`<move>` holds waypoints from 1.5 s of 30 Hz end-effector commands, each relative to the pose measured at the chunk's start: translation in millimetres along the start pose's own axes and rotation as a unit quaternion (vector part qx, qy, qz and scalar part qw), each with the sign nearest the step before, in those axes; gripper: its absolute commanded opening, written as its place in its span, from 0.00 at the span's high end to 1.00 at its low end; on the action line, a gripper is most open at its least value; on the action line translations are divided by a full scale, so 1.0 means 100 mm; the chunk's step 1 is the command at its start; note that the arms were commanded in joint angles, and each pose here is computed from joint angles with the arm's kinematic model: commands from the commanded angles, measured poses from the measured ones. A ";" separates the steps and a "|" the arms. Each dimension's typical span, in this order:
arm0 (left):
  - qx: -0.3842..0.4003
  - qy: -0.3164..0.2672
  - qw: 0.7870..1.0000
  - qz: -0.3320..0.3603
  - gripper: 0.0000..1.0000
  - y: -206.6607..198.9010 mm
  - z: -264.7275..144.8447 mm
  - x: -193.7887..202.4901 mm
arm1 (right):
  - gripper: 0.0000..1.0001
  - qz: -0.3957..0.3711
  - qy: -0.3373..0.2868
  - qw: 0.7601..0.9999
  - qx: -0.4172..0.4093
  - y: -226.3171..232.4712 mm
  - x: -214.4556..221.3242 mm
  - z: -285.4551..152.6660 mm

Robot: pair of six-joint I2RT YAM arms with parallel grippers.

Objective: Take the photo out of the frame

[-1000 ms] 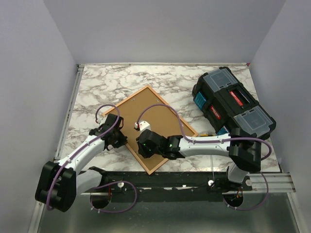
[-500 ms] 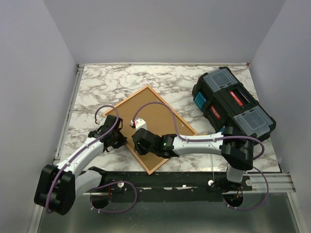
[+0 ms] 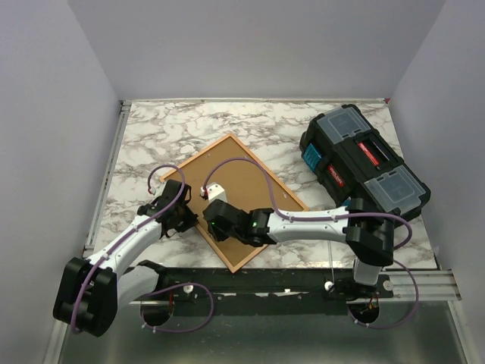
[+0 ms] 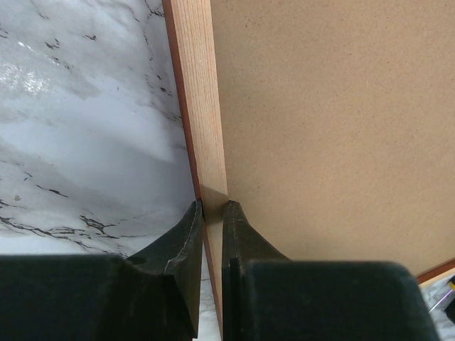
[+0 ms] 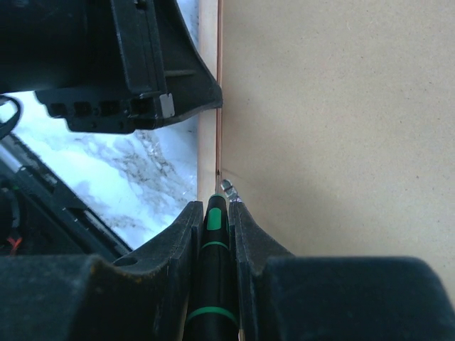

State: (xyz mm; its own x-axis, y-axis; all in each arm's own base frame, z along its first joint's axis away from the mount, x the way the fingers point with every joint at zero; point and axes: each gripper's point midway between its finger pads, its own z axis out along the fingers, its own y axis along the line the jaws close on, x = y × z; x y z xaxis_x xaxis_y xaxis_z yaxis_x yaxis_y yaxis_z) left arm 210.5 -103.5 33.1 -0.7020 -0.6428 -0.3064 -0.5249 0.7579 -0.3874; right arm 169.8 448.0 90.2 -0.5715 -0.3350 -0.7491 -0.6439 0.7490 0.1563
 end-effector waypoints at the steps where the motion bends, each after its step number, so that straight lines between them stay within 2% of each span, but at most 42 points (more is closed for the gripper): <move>1: -0.035 0.012 0.999 0.010 1.00 0.22 0.06 0.10 | 0.99 0.018 -0.018 0.999 -0.047 0.12 -0.20 -0.33; 5: -0.034 0.012 0.999 0.010 1.00 0.22 0.06 0.09 | 0.99 0.017 -0.006 1.000 -0.015 -0.03 -0.11 -0.35; 20: -0.039 0.010 0.999 0.014 1.00 0.23 0.05 0.08 | 0.99 0.010 0.031 0.999 -0.017 -0.06 0.20 -0.21; 32: -0.042 0.013 0.999 0.016 1.00 0.24 0.06 0.09 | 0.99 0.007 0.036 0.999 -0.021 -0.02 0.25 -0.11; 45: -0.042 0.013 0.999 0.016 1.00 0.24 0.06 0.09 | 0.99 -0.007 0.021 1.000 0.021 -0.15 0.20 -0.03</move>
State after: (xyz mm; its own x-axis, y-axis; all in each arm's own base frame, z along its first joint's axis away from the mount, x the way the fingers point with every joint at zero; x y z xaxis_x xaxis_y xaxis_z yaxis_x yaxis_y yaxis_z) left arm 210.3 -103.4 33.0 -0.7025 -0.6422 -0.3067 -0.5248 0.7585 -0.3864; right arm 156.7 432.1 87.0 -0.6024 -0.3446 -0.7200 -0.6470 0.7391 0.1875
